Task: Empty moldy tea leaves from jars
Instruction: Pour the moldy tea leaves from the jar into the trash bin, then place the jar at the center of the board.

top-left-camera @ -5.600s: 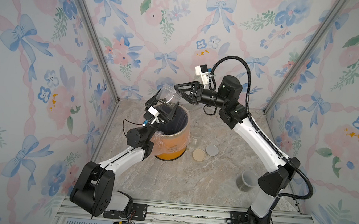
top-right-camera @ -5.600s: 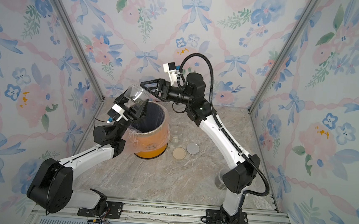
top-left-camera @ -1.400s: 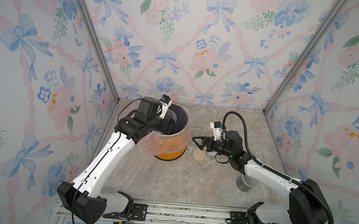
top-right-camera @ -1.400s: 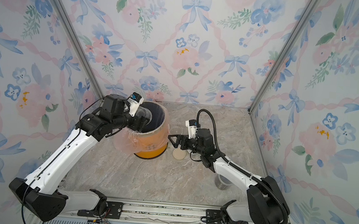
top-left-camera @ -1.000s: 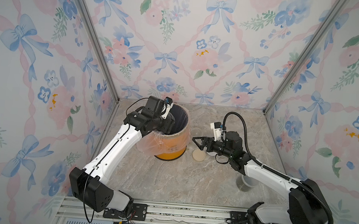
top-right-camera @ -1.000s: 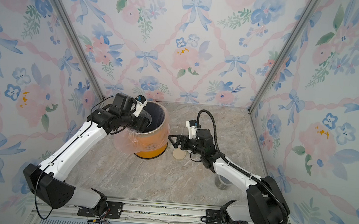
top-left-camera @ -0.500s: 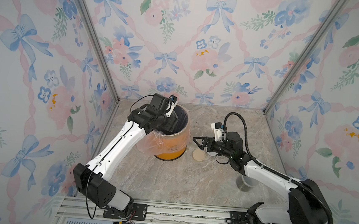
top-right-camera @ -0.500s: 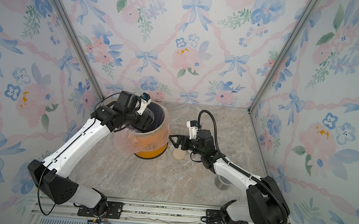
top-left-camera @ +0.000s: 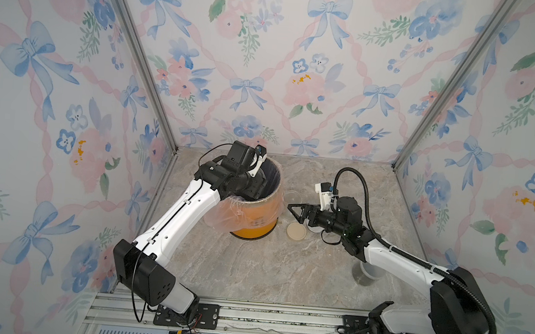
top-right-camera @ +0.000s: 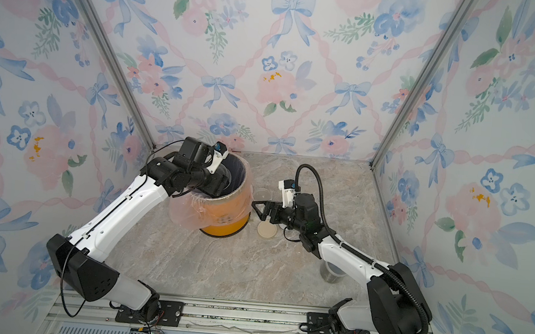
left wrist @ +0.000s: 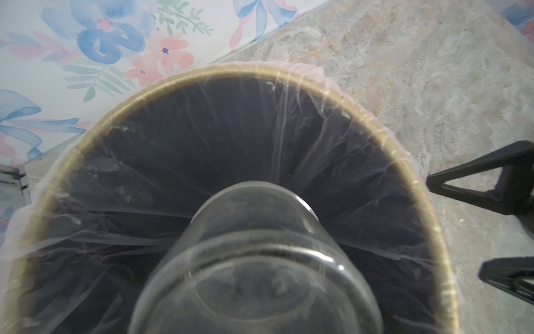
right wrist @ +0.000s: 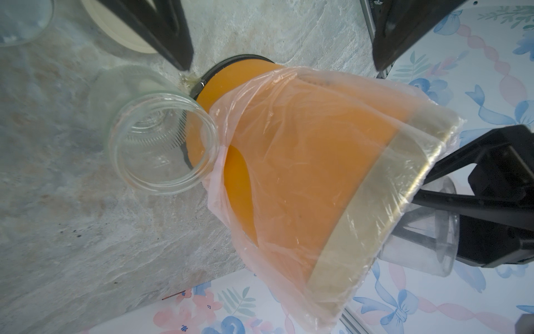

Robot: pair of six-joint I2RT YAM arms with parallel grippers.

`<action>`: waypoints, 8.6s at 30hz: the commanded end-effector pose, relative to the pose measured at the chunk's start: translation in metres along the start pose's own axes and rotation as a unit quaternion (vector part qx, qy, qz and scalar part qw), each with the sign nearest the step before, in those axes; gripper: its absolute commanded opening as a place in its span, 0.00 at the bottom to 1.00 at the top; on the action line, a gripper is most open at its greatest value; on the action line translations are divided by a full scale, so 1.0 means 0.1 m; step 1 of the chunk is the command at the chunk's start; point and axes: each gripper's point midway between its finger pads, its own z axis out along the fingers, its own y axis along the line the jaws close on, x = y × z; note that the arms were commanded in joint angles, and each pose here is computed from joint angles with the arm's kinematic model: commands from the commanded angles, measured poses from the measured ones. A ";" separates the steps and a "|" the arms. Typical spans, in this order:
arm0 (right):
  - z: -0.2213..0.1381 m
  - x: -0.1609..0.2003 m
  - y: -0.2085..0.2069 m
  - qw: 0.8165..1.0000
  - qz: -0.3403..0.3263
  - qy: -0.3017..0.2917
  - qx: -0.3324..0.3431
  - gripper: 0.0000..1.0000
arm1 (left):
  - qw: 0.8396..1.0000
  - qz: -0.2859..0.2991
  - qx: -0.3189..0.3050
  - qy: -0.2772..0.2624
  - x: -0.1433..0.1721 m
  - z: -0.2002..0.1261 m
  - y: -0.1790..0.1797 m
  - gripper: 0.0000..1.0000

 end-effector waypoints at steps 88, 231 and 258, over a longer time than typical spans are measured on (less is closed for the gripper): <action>-0.98 -2.00 2.26 0.927 0.084 -0.232 -0.282 0.97 | 0.746 0.051 0.218 -0.627 -1.61 -1.86 -1.11 0.65; 0.43 1.41 0.02 0.912 -0.389 0.085 0.099 0.94 | 0.898 -0.064 -0.013 -0.436 0.64 -1.54 -0.03 0.98; -1.04 0.29 0.25 0.932 -0.253 0.083 0.248 0.97 | 0.941 -0.083 0.015 -0.328 0.25 -1.21 -0.12 0.98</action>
